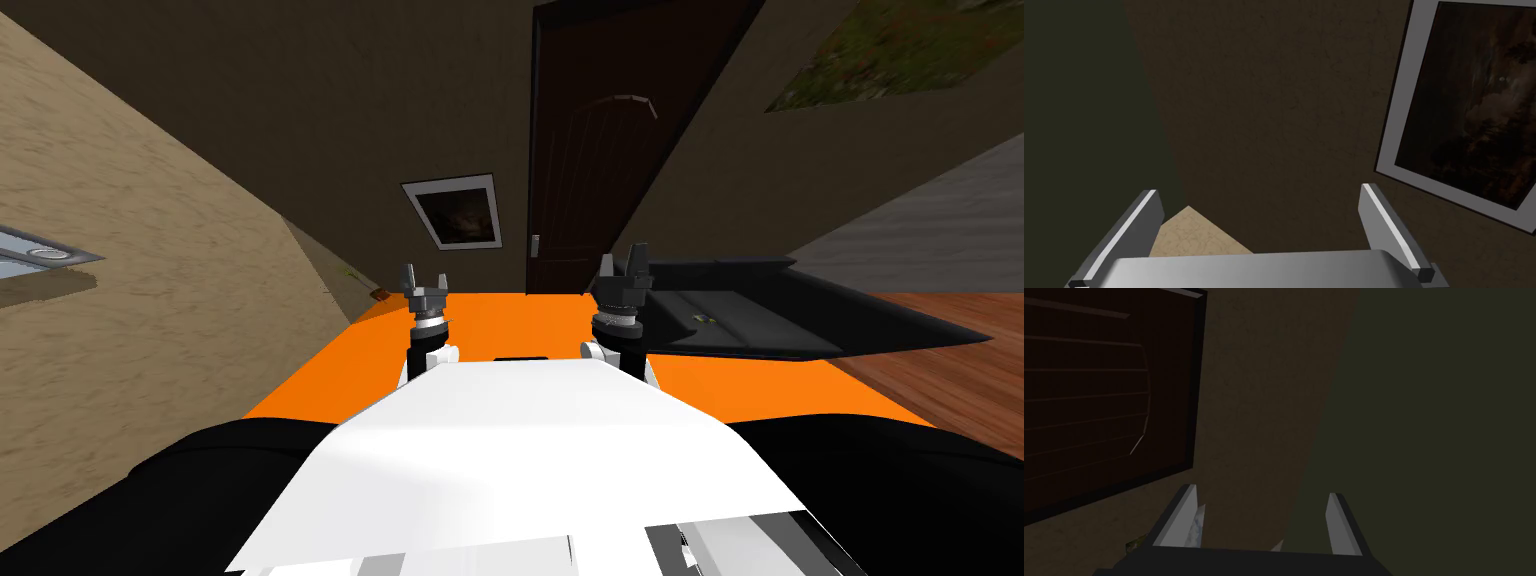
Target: Pull the door open
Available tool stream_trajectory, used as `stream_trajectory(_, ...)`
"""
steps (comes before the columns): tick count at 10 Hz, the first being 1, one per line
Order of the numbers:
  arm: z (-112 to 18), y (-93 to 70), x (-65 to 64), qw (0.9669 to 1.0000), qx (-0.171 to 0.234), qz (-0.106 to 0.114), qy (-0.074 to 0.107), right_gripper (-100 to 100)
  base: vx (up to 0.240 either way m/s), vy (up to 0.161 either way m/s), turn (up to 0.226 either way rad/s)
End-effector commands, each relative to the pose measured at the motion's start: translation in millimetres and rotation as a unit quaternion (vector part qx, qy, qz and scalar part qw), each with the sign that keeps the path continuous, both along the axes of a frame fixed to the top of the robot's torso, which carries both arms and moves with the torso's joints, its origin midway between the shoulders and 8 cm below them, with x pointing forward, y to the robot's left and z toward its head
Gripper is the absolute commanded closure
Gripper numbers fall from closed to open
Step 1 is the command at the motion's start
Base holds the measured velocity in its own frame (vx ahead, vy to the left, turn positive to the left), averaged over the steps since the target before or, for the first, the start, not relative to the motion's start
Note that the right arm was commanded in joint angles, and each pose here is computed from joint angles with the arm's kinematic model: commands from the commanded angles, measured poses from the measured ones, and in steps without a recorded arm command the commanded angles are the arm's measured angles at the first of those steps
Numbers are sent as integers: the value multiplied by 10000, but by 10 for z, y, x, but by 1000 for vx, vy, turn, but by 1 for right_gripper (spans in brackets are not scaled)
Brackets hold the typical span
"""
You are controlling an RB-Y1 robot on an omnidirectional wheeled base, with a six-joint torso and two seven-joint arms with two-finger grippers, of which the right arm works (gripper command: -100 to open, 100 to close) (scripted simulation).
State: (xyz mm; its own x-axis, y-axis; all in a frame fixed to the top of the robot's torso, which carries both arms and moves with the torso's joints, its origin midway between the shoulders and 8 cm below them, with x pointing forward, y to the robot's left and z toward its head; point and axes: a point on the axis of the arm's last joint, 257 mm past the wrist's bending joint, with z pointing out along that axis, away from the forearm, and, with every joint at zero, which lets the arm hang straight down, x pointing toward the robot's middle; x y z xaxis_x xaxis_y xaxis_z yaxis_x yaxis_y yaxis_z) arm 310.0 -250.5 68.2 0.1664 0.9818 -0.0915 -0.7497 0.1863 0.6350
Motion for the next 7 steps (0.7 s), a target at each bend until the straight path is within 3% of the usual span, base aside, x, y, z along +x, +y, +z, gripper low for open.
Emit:
stream_trajectory(1,-72,-47,29,9998,159,119,69,-100,71,-14,130)
stream_trajectory(7,-345,-249,127,9950,811,499,308,-100,115,-11,129)
